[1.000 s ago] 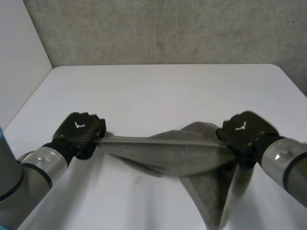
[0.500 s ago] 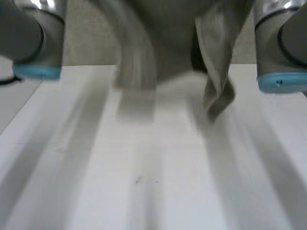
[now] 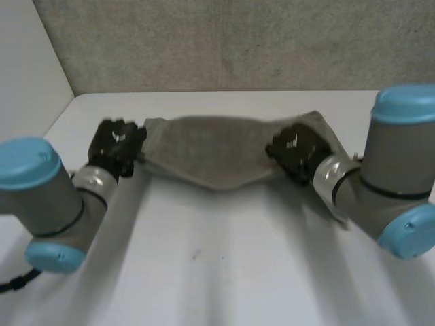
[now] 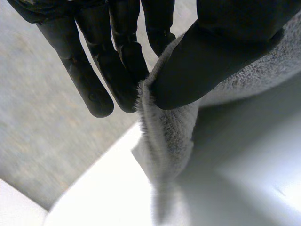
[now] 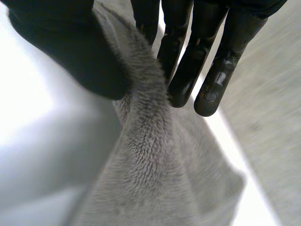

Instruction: Fold the laundry

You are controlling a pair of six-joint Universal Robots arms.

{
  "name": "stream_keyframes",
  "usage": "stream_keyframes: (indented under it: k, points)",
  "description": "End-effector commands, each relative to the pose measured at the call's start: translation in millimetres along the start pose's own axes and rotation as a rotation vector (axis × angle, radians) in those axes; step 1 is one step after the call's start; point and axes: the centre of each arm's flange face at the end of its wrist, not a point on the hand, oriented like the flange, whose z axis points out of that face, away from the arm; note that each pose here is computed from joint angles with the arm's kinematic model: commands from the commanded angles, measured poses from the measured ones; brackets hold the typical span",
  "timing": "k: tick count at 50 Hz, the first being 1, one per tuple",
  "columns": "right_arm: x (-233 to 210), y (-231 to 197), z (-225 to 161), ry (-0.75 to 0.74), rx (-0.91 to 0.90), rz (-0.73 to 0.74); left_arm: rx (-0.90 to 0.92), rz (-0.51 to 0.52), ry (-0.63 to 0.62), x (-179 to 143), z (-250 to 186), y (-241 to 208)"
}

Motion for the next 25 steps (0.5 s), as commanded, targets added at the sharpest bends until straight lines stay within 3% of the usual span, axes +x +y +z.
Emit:
stream_keyframes:
  k: [1,2,5,7,10,18,25]
  points:
    - [-25.9,64.8,5.7,-0.046,-0.221,0.165,-0.081,-0.002,0.051,14.8,-26.8,30.0]
    - [-23.5,73.0,4.8,-0.013,-0.241,0.253,-0.073,-0.002,0.051,13.8,-28.4,27.0]
    - [-20.7,78.0,3.3,0.026,-0.247,0.337,-0.061,-0.003,0.044,11.3,-28.5,22.9]
    - [-5.7,87.8,-8.3,0.144,-0.239,0.552,-0.053,-0.002,0.035,8.3,-28.2,20.3]
    - [7.7,95.1,-21.8,0.214,-0.21,0.667,-0.047,-0.003,0.019,2.4,-28.0,17.7]
    - [5.8,104.6,-36.7,0.184,-0.209,0.657,-0.038,-0.002,0.01,-1.0,-32.3,13.3]
    - [24.7,130.5,-55.5,0.152,-0.301,0.478,-0.023,-0.003,-0.024,-13.3,-32.1,7.6]
